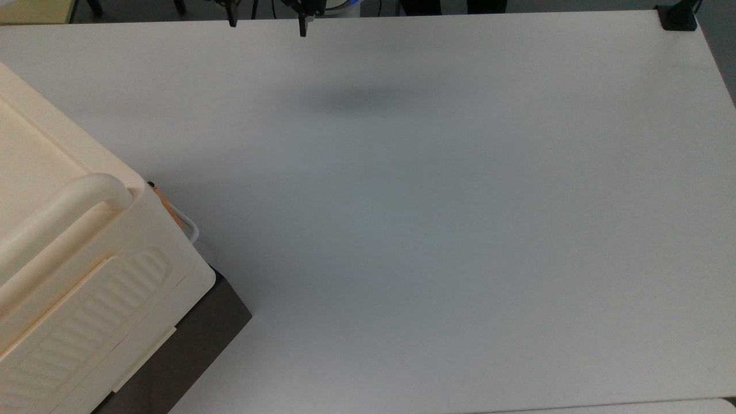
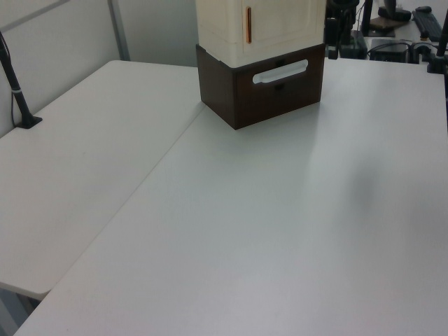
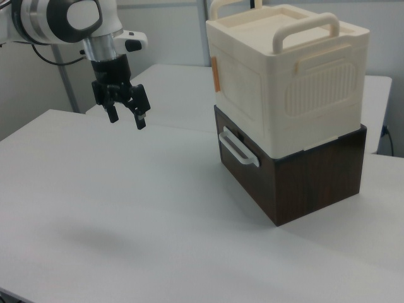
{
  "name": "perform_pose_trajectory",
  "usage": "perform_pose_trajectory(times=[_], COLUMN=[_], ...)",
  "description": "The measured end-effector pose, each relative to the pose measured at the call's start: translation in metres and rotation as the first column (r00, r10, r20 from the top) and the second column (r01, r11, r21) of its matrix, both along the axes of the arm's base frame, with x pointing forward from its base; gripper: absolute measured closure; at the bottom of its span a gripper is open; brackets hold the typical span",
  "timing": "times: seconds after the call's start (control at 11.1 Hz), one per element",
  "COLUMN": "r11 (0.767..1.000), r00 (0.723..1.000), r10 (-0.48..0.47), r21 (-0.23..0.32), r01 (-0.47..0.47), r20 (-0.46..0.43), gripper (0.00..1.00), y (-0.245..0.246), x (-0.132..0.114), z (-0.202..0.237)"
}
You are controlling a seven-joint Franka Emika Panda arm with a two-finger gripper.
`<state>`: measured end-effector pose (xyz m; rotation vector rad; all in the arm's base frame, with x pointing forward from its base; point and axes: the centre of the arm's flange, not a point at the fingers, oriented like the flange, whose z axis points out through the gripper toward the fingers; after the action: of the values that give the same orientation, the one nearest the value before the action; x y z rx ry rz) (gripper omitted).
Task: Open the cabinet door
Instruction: 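Move the open gripper toward the cream cabinet's door handle edge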
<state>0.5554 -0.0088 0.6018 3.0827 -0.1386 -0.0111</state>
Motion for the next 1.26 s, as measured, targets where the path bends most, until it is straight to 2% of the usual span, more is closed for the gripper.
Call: perform_pose_trajectory(times=[0.9,1.08,1.26], r11=[1.000,0.993,0.974], r00=[1.000,0.992,0.972], r10=[-0.021,-0.119,-0.227], r21=[0.000,0.000,0.002], r01=[0.021,0.120,0.228], r20=[0.008,0.032,0.063], gripper=[0.00,0.00,0.00], y=[-0.001,-0.002,0.000], x=[0.001,0.008,0.032], z=[0.003,0.009,0.009])
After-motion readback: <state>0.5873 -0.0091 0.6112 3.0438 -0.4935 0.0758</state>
